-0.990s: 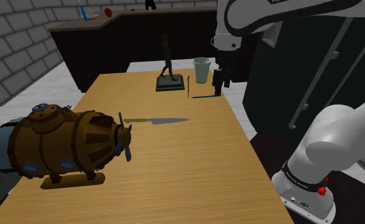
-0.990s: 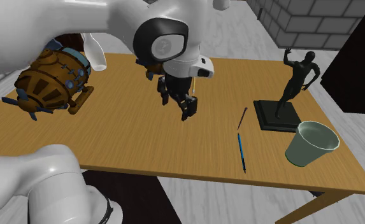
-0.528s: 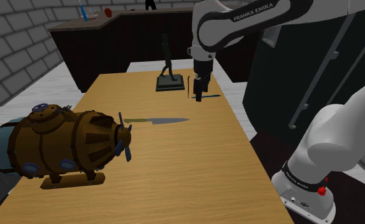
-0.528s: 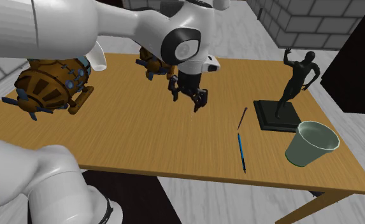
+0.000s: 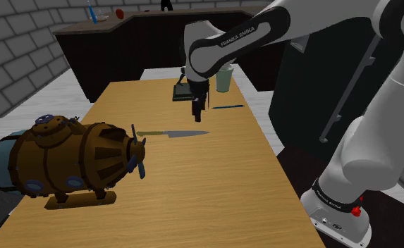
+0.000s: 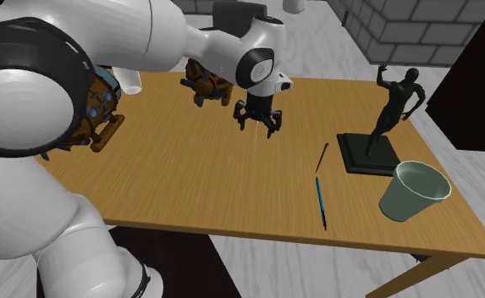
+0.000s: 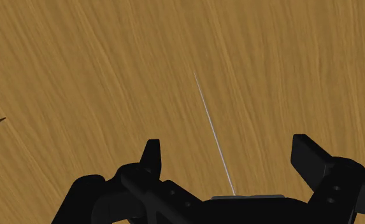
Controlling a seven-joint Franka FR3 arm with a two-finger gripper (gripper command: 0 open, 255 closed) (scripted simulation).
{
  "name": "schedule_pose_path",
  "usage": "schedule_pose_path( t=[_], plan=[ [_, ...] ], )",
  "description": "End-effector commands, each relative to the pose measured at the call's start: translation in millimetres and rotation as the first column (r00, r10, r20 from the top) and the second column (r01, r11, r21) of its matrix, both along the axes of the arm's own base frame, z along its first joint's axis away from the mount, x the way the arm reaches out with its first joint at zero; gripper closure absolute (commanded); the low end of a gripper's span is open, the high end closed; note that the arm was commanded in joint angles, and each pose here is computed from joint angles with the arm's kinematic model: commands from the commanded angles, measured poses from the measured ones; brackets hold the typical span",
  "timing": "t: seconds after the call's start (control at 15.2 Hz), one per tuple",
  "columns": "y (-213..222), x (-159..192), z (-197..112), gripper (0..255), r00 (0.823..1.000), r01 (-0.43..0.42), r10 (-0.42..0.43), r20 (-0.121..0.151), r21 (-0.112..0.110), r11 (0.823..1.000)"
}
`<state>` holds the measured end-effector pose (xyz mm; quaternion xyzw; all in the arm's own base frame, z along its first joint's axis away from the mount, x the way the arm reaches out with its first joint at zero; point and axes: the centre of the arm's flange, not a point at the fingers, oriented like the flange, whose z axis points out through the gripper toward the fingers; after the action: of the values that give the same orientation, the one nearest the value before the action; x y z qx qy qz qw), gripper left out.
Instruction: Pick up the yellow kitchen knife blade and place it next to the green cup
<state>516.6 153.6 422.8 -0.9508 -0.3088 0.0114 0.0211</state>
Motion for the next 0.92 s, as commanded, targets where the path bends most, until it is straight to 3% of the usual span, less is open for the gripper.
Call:
schedule_pose_path(
  t=[0.0,0.26,0.53,0.86],
  plan=[
    [18,15,-10,0,0.998,-0.055,0.055,0.011,-0.003,0.999],
    [56,43,-32,0,0.987,-0.159,0.16,0.031,-0.011,0.987],
    [97,67,-53,0,0.963,-0.262,0.263,0.05,-0.021,0.965],
    [104,71,-78,0,0.959,-0.279,0.28,0.053,-0.023,0.96]
  ],
)
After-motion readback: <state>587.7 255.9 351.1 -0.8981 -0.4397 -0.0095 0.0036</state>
